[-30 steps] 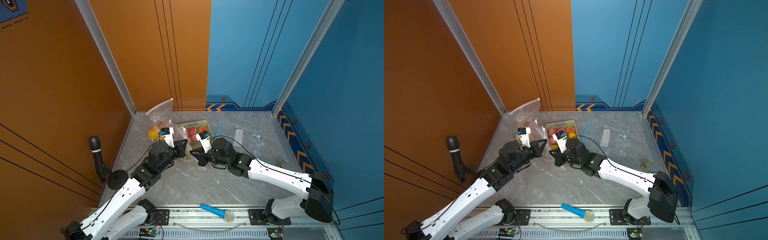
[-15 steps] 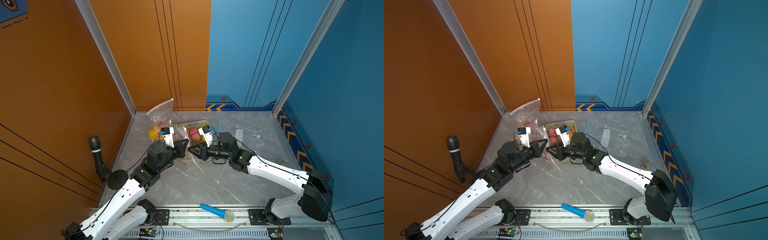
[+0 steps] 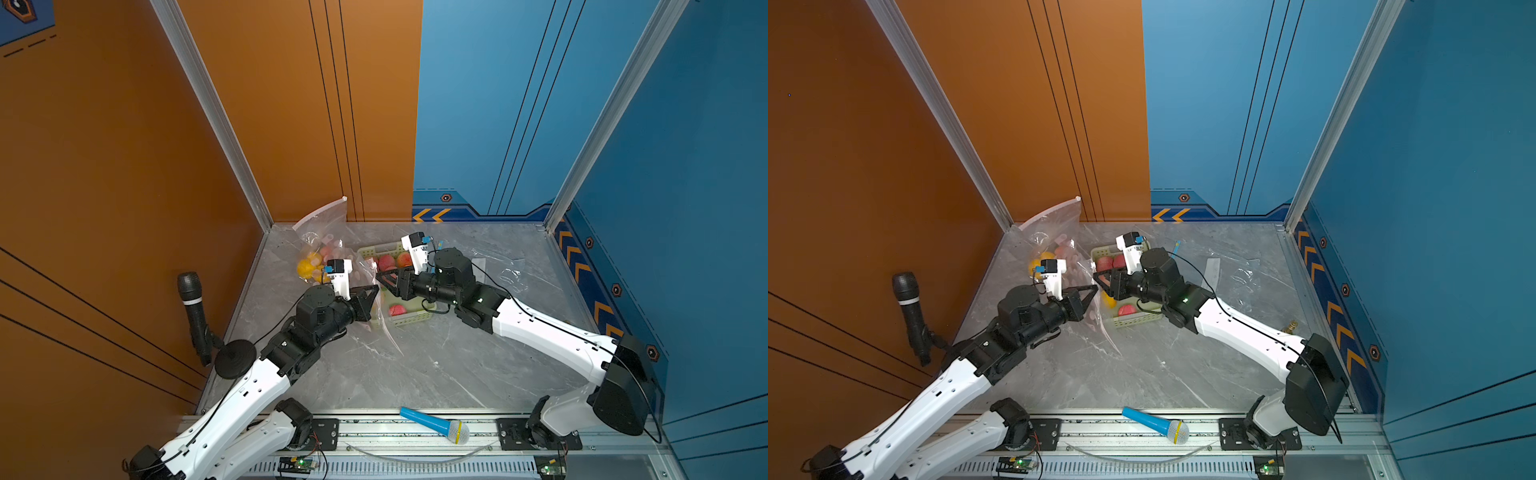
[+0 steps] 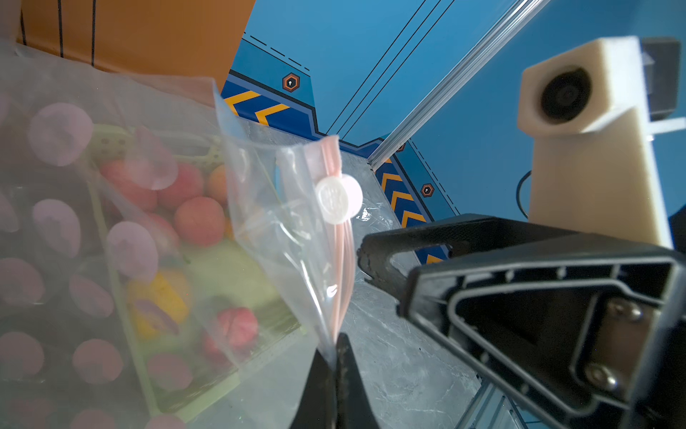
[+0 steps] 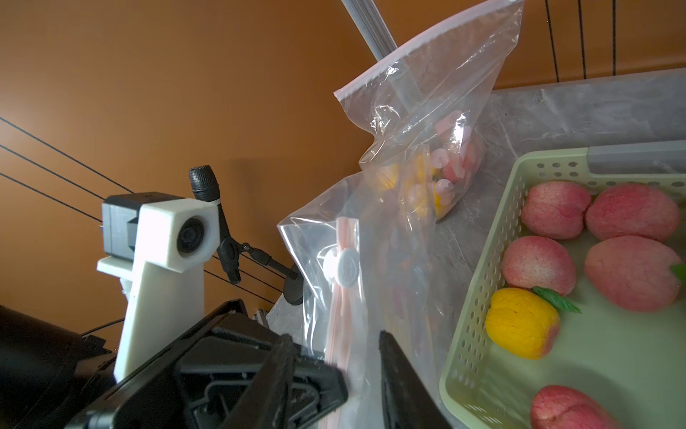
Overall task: Place the peach in a zip-top bag and seal the zipper
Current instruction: Move the basket to the center of the board.
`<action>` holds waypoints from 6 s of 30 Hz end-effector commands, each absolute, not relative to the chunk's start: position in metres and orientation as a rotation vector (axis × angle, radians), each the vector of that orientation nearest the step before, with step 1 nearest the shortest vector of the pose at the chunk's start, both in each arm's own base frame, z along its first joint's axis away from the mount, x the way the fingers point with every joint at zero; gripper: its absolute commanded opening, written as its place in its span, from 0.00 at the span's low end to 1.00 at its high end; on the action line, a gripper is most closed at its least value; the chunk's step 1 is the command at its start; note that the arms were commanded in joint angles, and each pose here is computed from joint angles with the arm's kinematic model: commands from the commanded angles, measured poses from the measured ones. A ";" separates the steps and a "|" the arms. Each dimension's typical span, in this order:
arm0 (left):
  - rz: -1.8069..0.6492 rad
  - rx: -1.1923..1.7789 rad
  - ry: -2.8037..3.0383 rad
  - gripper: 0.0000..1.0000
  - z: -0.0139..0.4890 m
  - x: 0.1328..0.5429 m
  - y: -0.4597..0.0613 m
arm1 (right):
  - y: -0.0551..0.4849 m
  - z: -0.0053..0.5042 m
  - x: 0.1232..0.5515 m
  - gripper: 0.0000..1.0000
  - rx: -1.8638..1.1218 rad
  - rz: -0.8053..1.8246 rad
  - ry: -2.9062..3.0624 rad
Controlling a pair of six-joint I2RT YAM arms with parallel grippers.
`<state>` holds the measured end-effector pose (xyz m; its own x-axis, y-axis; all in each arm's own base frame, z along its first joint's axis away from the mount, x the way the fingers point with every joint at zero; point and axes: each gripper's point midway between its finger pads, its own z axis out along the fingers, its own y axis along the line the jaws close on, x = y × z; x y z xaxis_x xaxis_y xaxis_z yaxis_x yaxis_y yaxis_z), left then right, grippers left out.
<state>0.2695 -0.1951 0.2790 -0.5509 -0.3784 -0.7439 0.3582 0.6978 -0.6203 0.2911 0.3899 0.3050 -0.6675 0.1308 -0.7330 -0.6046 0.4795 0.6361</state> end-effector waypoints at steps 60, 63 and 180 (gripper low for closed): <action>-0.812 0.028 1.974 0.50 0.299 0.248 -0.162 | 0.368 0.312 0.295 0.00 -0.312 1.398 1.969; -0.850 0.117 1.970 0.50 0.307 0.239 -0.179 | 0.367 0.313 0.295 0.00 -0.318 1.362 1.970; -0.493 -0.099 2.171 0.00 0.257 0.256 -0.131 | 0.430 0.251 0.252 0.98 -0.549 0.864 2.204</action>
<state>0.2563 -0.1311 0.2563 -0.6095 -0.2449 -0.7540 0.0945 0.9219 -0.3758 0.2558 0.4267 0.2349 -0.6649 -0.2012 -0.7193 -0.5913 0.7302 0.3423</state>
